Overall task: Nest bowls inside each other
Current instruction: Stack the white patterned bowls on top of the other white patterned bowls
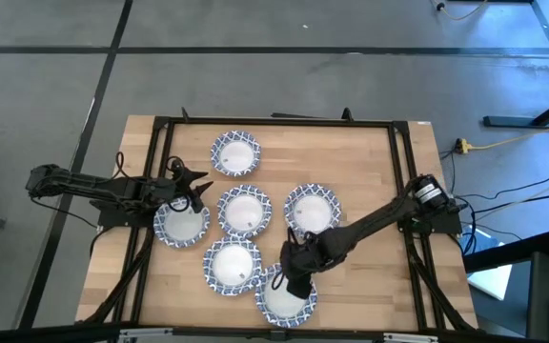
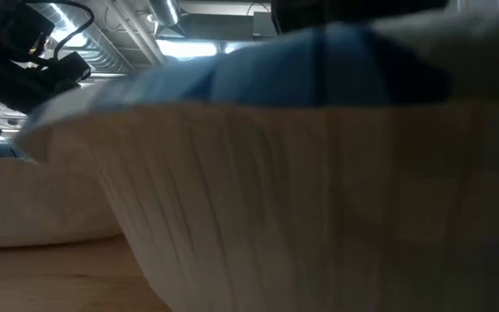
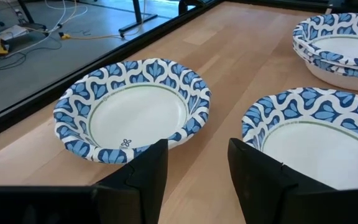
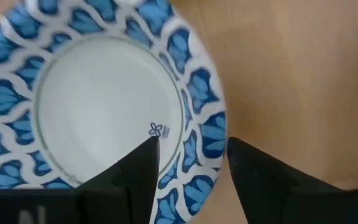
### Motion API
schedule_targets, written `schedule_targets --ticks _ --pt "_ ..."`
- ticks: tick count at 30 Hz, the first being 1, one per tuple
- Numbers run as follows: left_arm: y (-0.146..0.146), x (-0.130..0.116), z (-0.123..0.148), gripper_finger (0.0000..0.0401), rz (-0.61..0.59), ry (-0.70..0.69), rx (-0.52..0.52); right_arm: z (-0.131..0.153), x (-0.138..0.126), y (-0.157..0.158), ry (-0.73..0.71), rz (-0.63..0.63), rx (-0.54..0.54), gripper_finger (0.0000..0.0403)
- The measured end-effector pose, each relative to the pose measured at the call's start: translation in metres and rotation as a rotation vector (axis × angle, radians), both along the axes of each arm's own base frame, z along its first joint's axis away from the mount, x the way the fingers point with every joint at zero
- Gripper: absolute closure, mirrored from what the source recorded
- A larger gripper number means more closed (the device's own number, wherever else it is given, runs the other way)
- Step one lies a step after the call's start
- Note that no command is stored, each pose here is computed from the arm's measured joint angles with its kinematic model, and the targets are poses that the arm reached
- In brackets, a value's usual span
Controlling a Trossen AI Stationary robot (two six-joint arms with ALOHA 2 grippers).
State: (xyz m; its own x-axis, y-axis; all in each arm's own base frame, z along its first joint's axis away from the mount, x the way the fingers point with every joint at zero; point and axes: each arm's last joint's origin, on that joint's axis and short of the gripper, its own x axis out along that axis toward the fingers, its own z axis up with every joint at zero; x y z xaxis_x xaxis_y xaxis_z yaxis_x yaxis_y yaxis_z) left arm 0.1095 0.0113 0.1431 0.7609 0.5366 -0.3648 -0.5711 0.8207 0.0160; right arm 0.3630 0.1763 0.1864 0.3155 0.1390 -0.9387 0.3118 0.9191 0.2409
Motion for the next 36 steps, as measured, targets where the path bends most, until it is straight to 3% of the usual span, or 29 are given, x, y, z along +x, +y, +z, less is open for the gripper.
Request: schedule_targets --ticks 9,23,31,36 --pt "0.0 0.0 0.0 0.0238 -0.001 0.0 0.0 -0.013 0.0 0.005 0.06 -0.044 0.04 0.0223" --pt "0.0 0.0 0.0 0.0238 -0.001 0.001 0.0 -0.013 0.001 0.004 0.06 -0.049 0.041 0.0337" --pt "0.0 0.0 0.0 0.0238 -0.001 0.001 0.0 -0.013 0.005 -0.004 0.061 -0.072 0.049 0.0382" --pt "0.0 0.0 0.0 0.0238 -0.002 0.001 0.0 -0.011 0.01 -0.015 0.08 -0.063 0.108 0.0397"
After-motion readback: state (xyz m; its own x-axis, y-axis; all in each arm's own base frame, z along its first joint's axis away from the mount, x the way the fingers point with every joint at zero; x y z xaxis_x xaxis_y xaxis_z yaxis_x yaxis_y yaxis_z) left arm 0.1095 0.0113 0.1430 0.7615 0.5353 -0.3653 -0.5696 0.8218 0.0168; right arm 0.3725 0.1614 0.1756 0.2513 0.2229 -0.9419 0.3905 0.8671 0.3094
